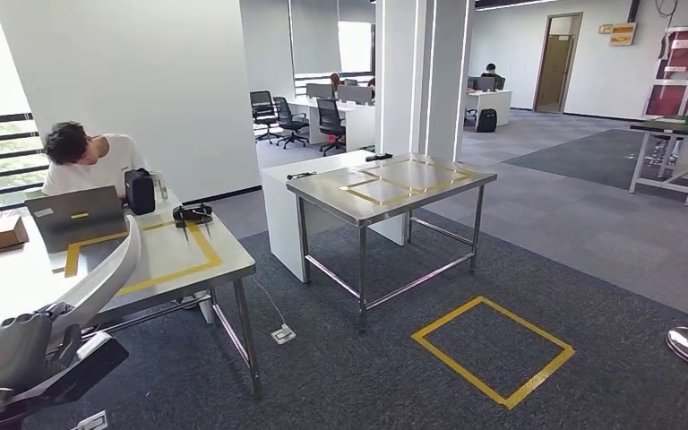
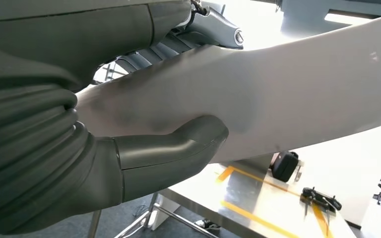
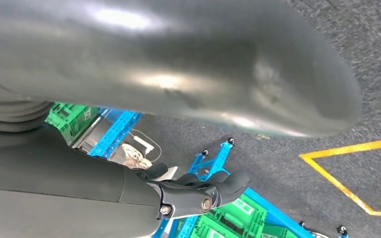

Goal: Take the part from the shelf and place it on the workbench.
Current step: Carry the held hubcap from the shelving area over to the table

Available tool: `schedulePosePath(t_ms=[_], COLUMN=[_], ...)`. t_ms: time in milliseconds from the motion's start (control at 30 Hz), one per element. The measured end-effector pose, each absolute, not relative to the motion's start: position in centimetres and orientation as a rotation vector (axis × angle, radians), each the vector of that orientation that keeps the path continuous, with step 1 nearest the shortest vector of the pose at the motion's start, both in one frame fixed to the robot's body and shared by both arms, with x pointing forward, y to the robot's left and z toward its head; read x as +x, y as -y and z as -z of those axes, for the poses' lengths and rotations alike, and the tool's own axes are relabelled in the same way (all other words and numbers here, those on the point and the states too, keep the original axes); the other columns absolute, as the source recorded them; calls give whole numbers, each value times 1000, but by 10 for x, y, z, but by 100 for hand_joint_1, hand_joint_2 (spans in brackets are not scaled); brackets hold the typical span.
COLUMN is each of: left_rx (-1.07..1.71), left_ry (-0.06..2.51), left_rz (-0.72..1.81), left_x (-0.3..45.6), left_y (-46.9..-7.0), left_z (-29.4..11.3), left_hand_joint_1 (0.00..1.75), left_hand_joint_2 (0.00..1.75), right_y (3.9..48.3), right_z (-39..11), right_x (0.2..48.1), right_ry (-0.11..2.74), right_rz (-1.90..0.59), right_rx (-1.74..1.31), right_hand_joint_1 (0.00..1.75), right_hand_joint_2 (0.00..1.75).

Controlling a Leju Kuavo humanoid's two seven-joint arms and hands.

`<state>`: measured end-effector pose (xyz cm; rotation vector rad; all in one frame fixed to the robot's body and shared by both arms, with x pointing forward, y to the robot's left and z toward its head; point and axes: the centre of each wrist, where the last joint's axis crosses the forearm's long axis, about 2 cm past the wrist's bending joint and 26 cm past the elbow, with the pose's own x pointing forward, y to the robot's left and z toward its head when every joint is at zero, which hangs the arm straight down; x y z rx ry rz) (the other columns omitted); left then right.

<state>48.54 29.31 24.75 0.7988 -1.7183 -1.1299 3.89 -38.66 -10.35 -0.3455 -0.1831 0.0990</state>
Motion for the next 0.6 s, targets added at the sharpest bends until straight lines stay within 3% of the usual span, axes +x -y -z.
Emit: schedulePosePath(t_ms=[600], left_rx=[805], left_ry=[1712], left_rz=[1131], left_x=[488], left_y=[-293], left_z=[-253], left_hand_joint_1=[157], left_hand_joint_2=[175], right_y=[383], right_z=[104], right_x=[38], right_ry=[186], right_rz=[-92], right_rx=[-338], right_hand_joint_1=[0], right_hand_joint_2=[0])
